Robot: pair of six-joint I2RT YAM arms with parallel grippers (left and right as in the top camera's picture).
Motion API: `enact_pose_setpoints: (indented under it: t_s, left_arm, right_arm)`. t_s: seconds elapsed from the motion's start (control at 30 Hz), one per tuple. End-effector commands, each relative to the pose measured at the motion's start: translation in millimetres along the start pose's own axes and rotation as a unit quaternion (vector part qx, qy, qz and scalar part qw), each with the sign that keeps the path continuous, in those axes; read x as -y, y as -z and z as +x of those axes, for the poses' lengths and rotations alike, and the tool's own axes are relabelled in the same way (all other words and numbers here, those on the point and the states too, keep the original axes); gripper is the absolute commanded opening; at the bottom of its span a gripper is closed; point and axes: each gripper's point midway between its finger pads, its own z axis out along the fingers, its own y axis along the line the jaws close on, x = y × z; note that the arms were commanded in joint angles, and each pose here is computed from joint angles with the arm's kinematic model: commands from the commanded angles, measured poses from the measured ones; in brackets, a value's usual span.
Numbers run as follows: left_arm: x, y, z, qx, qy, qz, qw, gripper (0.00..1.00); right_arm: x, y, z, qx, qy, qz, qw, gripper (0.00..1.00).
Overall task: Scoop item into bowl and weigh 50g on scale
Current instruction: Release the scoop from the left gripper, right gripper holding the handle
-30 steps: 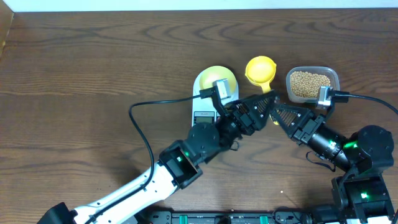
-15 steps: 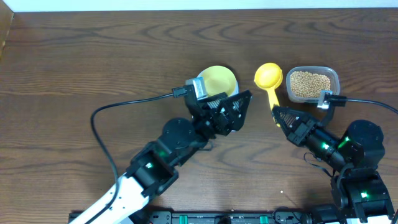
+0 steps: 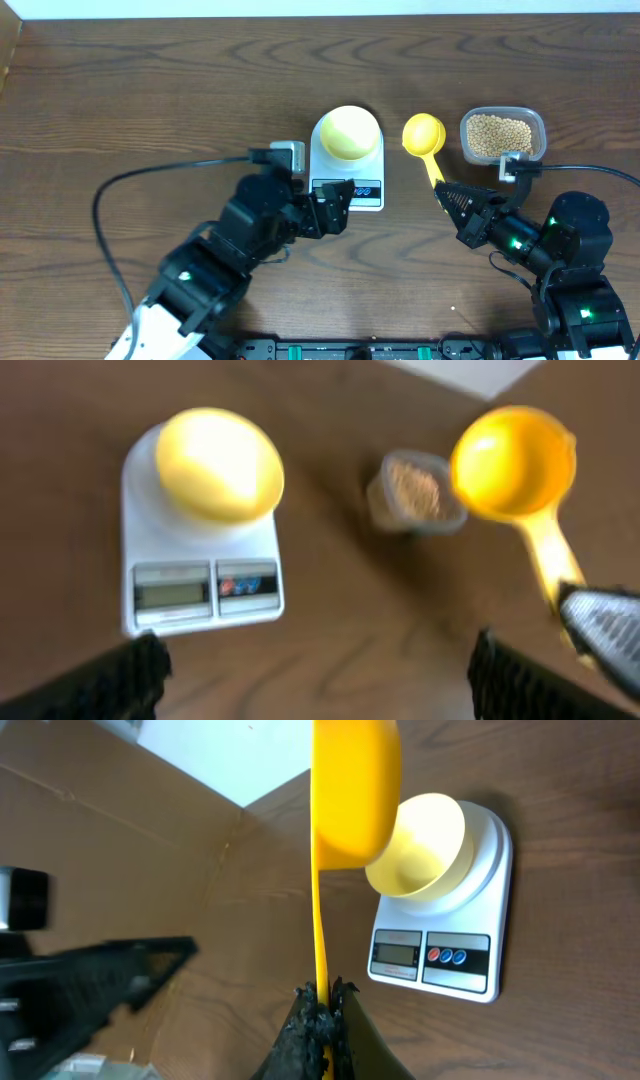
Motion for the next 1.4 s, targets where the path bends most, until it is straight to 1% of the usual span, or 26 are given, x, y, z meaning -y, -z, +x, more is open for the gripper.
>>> enact_pose_setpoints:
  t_s: [0.0, 0.13, 0.2, 0.33, 0.43, 0.53, 0.63, 0.67, 0.73, 0.87, 0.97, 1.03, 1.07, 1.2, 1.37]
  left_arm:
    - [21, 22, -19, 0.001, -0.060, 0.022, 0.998, 0.96]
    - [38, 25, -20, -0.003, -0.062, 0.064, 0.996, 0.96]
    - [39, 25, -19, -0.005, -0.062, 0.067, 0.996, 0.96]
    - [40, 23, -21, -0.001, -0.062, 0.068, 0.996, 0.96]
    - [39, 19, -20, -0.006, -0.061, 0.065, 0.996, 0.92]
    - [37, 10, -18, -0.019, -0.014, 0.058, 0.998, 0.91]
    - [36, 2, -18, -0.027, 0.069, 0.053, 0.996, 0.91]
    - [36, 0, -18, -0.030, 0.094, 0.051, 0.994, 0.89]
    - [36, -3, -19, -0.030, 0.115, 0.051, 0.992, 0.88]
    - [35, -6, -22, -0.022, 0.124, 0.045, 0.991, 0.80]
    - [27, -7, -27, -0.005, 0.136, 0.025, 0.990, 0.78]
    - [21, -7, -31, 0.008, 0.137, 0.010, 0.991, 0.76]
    - [18, -7, -32, 0.013, 0.138, 0.002, 0.990, 0.73]
    - [15, -9, -34, 0.018, 0.169, -0.006, 0.985, 0.73]
    - [13, -14, -32, 0.014, 0.172, -0.011, 0.985, 0.73]
  right_arm:
    - [-20, 4, -4, 0.000, 0.031, -0.024, 0.999, 0.01]
    - [-41, 6, 0, -0.018, 0.051, -0.045, 0.997, 0.01]
    - [-48, 6, 5, -0.035, 0.064, -0.042, 0.996, 0.01]
    - [-50, 3, 8, -0.063, 0.074, -0.005, 0.995, 0.01]
    - [-64, -3, 10, -0.084, 0.080, -0.018, 0.993, 0.02]
    - [-77, -9, 16, -0.104, 0.082, -0.033, 0.991, 0.02]
    - [-87, -15, 23, -0.119, 0.073, -0.048, 0.989, 0.02]
    - [-91, -15, 24, -0.120, 0.074, -0.054, 0.989, 0.02]
    - [-96, -15, 24, -0.118, 0.078, -0.064, 0.988, 0.02]
    - [-97, -15, 24, -0.117, 0.083, -0.066, 0.988, 0.02]
    - [-97, -15, 24, -0.116, 0.094, -0.066, 0.987, 0.02]
    - [-95, -15, 24, -0.115, 0.101, -0.063, 0.986, 0.02]
    - [-95, -15, 24, -0.114, 0.100, -0.061, 0.986, 0.02]
    - [-97, -14, 25, -0.118, 0.100, -0.069, 0.986, 0.01]
    - [-105, -12, 30, -0.133, 0.099, -0.094, 0.982, 0.01]
